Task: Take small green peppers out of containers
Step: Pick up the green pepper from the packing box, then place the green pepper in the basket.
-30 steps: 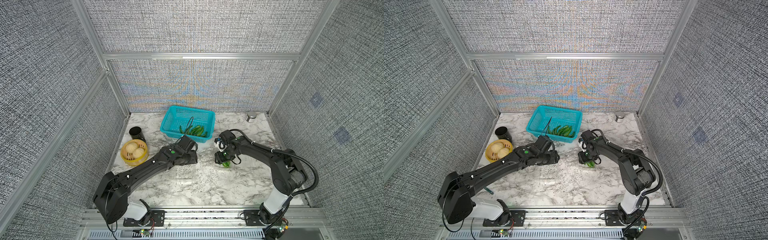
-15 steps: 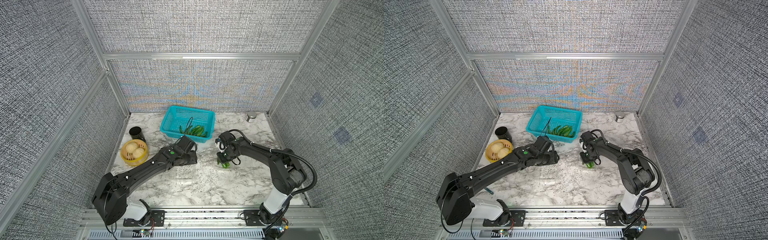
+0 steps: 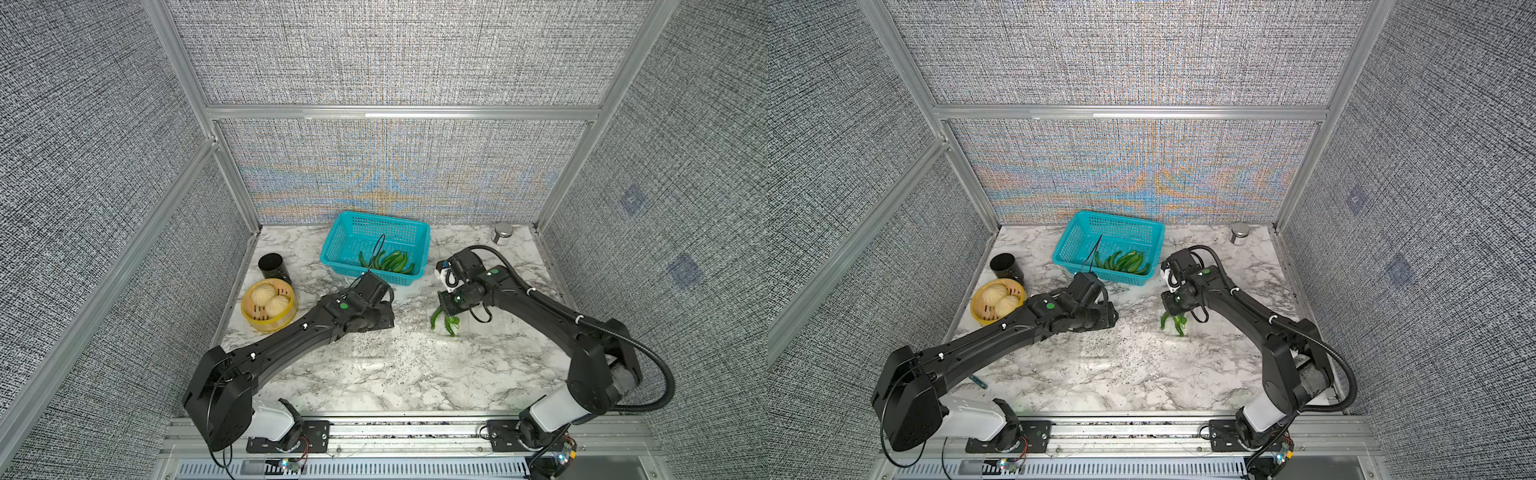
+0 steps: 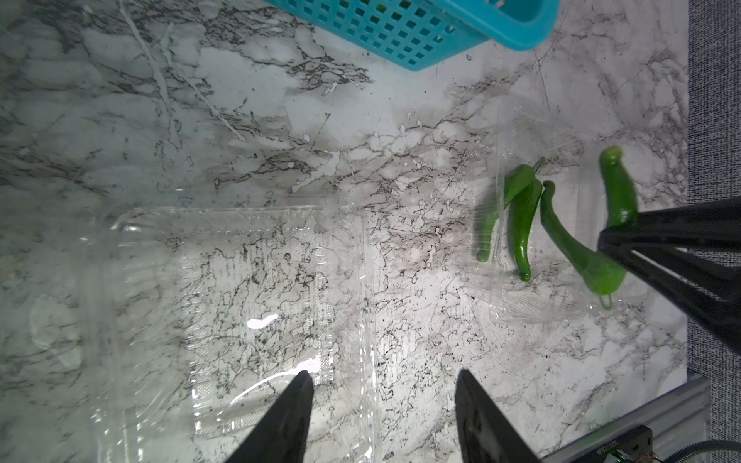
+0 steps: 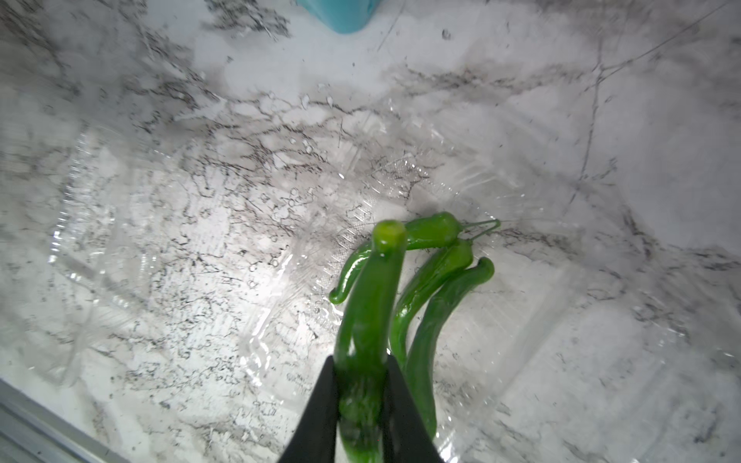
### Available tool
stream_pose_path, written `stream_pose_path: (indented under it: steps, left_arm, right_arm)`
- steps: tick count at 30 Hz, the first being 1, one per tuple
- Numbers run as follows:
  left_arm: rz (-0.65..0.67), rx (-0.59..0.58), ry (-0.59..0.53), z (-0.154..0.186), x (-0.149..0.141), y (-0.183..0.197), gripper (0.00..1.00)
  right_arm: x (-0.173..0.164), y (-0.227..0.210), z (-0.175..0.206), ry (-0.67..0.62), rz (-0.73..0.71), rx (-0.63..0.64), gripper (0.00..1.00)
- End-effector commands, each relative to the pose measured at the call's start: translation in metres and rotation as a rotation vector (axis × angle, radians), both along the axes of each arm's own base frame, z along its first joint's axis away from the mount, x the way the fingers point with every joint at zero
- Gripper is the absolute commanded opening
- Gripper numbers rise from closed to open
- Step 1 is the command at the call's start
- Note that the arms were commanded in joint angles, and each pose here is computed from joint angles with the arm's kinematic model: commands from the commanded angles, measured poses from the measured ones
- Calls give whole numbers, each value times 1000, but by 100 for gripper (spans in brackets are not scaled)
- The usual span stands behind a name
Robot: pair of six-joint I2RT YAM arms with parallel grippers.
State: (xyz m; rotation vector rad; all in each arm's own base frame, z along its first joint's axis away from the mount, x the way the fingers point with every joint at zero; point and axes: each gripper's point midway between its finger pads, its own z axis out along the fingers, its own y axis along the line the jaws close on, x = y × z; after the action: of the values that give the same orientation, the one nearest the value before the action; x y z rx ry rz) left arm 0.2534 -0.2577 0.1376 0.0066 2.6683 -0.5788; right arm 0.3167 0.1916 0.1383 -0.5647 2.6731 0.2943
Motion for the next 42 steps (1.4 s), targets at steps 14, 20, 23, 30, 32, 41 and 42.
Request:
stream_pose_path:
  steps: [14, 20, 23, 30, 32, 41, 42]
  left_arm:
    - [-7, 13, -23, 8, 0, 4, 58]
    - [-6, 30, -19, 7, -2, 8, 58]
    - [-2, 30, -20, 7, -3, 10, 58]
    - [-5, 26, -10, 4, -4, 9, 58]
    - [-6, 26, -10, 4, -4, 9, 58]
    - [-11, 11, -2, 2, -1, 2, 58]
    - [-11, 6, -2, 2, -1, 1, 58]
  right_arm:
    - [82, 59, 153, -339, 4, 355, 17]
    - [157, 106, 159, -405, -9, 512, 17]
    - [188, 127, 138, -398, 4, 541, 17]
    - [233, 148, 47, -335, -26, 489, 17]
    - [237, 152, 25, -301, -33, 476, 17]
    - [228, 157, -18, -218, -28, 364, 42]
    - [226, 155, -18, -214, -25, 346, 46]
